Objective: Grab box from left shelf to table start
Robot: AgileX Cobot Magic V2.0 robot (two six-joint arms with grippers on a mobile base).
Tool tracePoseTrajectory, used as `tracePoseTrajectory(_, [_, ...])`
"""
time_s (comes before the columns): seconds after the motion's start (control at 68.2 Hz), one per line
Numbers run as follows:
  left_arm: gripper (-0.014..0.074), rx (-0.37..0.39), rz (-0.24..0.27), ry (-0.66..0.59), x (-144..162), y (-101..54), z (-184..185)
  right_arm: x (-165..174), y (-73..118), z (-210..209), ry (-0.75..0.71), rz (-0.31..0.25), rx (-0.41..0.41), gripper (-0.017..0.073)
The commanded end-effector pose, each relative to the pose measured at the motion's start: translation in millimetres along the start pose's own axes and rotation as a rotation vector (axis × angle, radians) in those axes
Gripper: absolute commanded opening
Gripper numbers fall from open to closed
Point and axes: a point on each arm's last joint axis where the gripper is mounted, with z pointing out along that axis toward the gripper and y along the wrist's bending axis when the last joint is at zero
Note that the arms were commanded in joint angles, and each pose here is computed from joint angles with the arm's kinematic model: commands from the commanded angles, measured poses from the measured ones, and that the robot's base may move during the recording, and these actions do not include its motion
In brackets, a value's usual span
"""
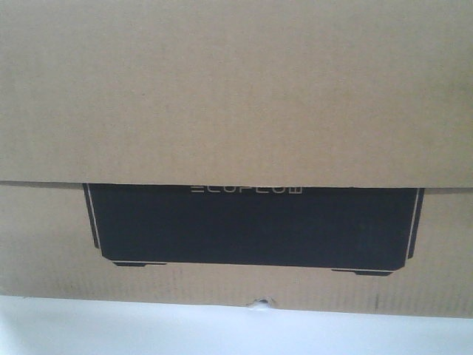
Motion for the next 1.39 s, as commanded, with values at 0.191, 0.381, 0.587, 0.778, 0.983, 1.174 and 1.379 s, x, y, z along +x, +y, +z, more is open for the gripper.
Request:
tracePoseTrajectory(0.191, [-0.0099, 0.001, -0.005, -0.119, -10, 0.0, -2, -16, -0.3, -2, -0.105, -0.015, 0.004, 0.0051])
tracePoseTrajectory(0.381, [-0.0099, 0.001, -0.005, -0.119, -10, 0.0, -2, -16, -0.3, -2, -0.105, -0.015, 0.004, 0.0051])
tracePoseTrajectory(0.587, [-0.0099, 0.001, -0.005, -0.119, -10, 0.0, -2, -16, -0.3, -2, -0.105, -0.015, 0.004, 0.0051])
tracePoseTrajectory(0.778, [-0.0099, 0.001, -0.005, -0.119, -10, 0.0, -2, -16, -0.3, -2, -0.105, -0.015, 0.004, 0.0051])
tracePoseTrajectory(0.983, [-0.0099, 0.001, -0.005, -0.119, -10, 0.0, -2, -14, -2.0, 0, -0.125, -0.027, 0.036, 0.0051])
tracePoseTrajectory(1.174, [-0.0099, 0.001, -0.005, -0.119, -10, 0.0, -2, 13, -6.3, 7, -0.182, -0.021, 0.125, 0.0051])
tracePoseTrajectory(1.379, [-0.0099, 0.001, -0.005, -0.119, -10, 0.0, -2, 64, -6.7, 18, -0.215, -0.023, 0.123, 0.0051])
